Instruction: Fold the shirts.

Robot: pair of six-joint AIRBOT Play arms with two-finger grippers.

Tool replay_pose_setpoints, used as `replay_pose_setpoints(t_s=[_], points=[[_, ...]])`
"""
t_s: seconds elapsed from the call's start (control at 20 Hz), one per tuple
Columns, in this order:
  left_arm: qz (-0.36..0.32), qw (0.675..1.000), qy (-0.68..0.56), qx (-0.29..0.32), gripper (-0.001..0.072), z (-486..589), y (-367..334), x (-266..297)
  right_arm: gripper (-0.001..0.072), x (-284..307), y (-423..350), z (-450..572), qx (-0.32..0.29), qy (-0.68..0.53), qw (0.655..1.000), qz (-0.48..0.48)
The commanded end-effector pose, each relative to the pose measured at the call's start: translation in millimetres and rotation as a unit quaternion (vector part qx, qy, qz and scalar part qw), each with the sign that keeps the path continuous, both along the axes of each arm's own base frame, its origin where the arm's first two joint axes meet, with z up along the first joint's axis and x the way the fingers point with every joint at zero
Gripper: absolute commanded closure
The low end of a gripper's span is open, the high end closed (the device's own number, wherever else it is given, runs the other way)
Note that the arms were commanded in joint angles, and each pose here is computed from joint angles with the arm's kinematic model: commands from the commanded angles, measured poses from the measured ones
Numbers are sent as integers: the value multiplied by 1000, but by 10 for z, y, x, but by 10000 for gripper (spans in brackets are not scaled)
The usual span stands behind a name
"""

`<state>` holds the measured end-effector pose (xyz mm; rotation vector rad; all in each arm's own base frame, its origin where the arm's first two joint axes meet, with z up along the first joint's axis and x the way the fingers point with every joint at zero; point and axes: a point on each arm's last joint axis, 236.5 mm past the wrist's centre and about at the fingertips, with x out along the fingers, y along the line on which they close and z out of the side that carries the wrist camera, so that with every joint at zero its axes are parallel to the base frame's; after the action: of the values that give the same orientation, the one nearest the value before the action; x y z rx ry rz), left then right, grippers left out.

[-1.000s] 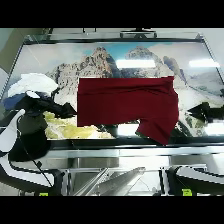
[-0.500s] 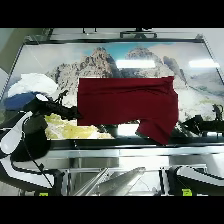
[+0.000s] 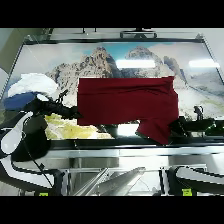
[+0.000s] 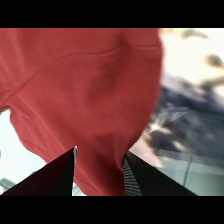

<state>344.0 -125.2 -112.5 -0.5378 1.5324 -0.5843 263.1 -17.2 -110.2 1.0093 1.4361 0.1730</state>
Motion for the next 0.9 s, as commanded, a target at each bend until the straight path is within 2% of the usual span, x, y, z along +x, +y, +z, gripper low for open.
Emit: replay_pose_setpoints(t_s=[0.0,0.2,0.25,0.3,0.35,0.7,0.85], points=[[10,1000,0,-3,681,15,62,25,347,118,45,-67,0,-13,1000,-9],[22,1000,6,-7,681,29,162,28,351,193,66,-19,9,-30,999,-15],[26,1000,6,-8,682,30,191,32,400,191,68,-18,9,-30,999,-14],[28,1000,8,-10,682,37,213,31,642,178,87,-5,14,-28,999,-11],[24,1000,11,-14,682,50,215,7,684,166,102,10,18,-27,999,-8],[58,997,29,-39,682,137,525,-33,685,212,-72,172,-4,-37,999,2],[78,993,2,-88,681,306,442,120,684,608,121,718,68,-129,989,-24]])
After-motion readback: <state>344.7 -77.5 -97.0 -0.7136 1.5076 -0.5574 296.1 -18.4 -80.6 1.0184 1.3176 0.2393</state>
